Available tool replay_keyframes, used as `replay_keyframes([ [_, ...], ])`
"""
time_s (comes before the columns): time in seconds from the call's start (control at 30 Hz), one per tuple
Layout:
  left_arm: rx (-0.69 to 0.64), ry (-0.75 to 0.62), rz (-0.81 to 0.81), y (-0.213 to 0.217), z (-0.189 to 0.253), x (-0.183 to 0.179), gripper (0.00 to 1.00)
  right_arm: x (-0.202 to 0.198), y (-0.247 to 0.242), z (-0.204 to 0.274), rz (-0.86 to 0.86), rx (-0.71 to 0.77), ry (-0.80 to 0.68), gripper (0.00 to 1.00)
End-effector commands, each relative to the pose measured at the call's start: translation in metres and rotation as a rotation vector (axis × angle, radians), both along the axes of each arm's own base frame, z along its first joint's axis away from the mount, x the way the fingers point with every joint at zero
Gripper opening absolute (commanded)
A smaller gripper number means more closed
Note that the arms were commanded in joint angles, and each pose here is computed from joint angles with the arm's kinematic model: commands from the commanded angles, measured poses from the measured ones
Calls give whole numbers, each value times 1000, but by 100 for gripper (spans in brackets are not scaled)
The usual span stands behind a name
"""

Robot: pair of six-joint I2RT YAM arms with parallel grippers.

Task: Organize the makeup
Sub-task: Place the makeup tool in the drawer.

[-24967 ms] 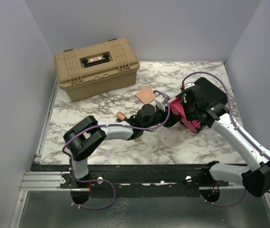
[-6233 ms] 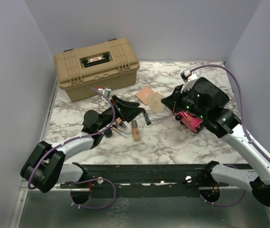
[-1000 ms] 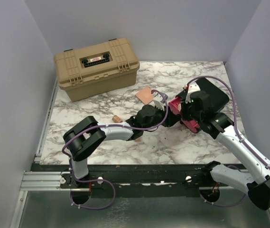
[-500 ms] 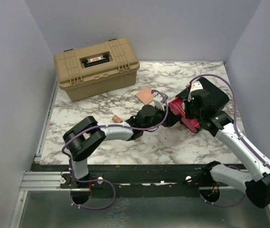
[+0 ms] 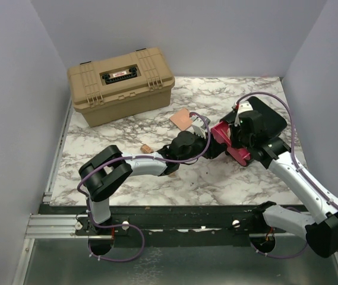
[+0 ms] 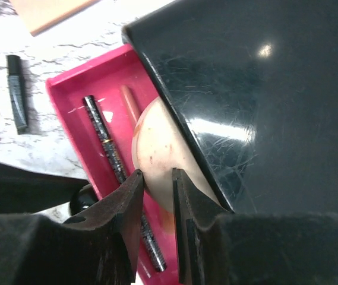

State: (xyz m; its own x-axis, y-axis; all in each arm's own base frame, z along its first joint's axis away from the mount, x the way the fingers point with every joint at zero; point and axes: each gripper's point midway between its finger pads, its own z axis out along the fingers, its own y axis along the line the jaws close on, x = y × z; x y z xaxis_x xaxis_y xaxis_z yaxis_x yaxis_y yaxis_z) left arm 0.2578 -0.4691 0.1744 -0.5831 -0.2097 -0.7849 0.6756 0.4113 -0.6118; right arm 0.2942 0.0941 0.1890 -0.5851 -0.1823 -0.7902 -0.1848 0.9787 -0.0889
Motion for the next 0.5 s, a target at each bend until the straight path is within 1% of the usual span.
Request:
replay_keyframes([
  [0.0, -60, -39, -28, -2, 29, -7, 34, 4, -14, -16, -52, -50, 39, 29],
  [0.1, -63, -42, -27, -1, 31, -7, 34, 7, -11, -15, -44, -33, 33, 29],
  [0.23, -63, -45, -21, 0, 32, -7, 34, 4, 6, -13, 41, 27, 43, 29],
  [0.33, -62, -44, -23, 0, 31, -7, 34, 2, 14, 1, 71, 75, 0, 29],
  [0.47, -63, -41, -22, 0, 31, -7, 34, -2, 14, 19, 84, 107, -56, 33],
])
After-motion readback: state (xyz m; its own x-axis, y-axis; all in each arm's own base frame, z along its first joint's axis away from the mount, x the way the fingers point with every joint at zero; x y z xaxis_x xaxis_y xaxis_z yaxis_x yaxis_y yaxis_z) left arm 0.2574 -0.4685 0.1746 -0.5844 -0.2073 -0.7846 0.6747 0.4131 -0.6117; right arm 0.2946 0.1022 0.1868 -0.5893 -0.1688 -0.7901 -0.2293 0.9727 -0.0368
